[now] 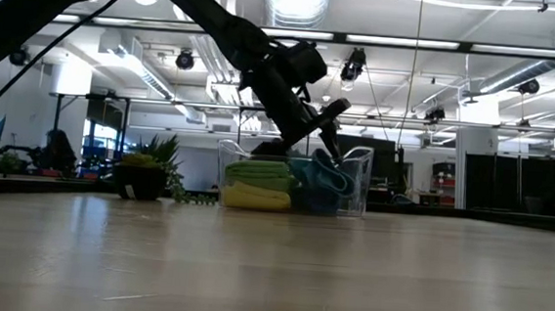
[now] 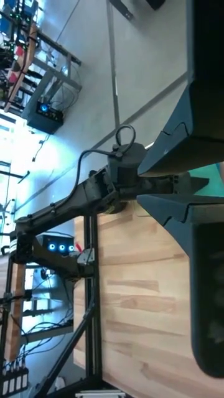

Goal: Fold microfiber towels
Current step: Put the light blue microfiber towel into the transparent bin, then return to Home Position

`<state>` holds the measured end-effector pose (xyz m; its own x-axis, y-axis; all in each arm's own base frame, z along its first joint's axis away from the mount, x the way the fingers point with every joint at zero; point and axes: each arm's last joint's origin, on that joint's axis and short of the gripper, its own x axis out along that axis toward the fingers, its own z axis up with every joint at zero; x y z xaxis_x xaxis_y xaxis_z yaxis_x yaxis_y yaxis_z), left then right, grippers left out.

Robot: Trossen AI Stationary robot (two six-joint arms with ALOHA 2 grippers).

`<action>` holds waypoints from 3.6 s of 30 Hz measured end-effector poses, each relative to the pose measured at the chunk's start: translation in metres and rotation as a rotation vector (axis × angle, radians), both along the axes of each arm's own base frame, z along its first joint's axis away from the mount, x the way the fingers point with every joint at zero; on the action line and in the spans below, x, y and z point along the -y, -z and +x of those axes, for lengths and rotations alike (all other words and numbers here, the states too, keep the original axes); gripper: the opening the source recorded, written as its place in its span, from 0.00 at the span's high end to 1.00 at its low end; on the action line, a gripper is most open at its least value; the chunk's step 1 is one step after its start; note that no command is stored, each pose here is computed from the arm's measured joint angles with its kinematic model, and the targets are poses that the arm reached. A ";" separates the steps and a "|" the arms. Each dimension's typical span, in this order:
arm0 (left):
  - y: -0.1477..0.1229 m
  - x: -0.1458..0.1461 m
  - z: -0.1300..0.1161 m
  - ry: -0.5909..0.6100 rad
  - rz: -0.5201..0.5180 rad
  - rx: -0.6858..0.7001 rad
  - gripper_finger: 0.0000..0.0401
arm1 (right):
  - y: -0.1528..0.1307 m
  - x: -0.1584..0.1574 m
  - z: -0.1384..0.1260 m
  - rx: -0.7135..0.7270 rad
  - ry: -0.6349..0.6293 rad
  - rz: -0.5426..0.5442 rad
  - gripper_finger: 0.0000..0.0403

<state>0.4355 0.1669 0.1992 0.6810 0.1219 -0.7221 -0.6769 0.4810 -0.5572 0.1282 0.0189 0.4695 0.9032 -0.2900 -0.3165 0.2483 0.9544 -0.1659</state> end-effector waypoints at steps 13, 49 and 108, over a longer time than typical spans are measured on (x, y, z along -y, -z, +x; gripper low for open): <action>-0.038 0.004 -0.025 0.030 0.050 -0.064 0.40 | -0.002 0.000 -0.001 0.004 -0.003 -0.009 0.87; -0.039 0.006 -0.032 0.140 0.159 -0.182 1.00 | -0.006 0.000 0.001 0.041 -0.018 -0.041 0.87; -0.096 0.133 -0.343 -0.150 0.576 0.924 1.00 | 0.144 0.036 -0.074 0.970 0.029 0.612 0.98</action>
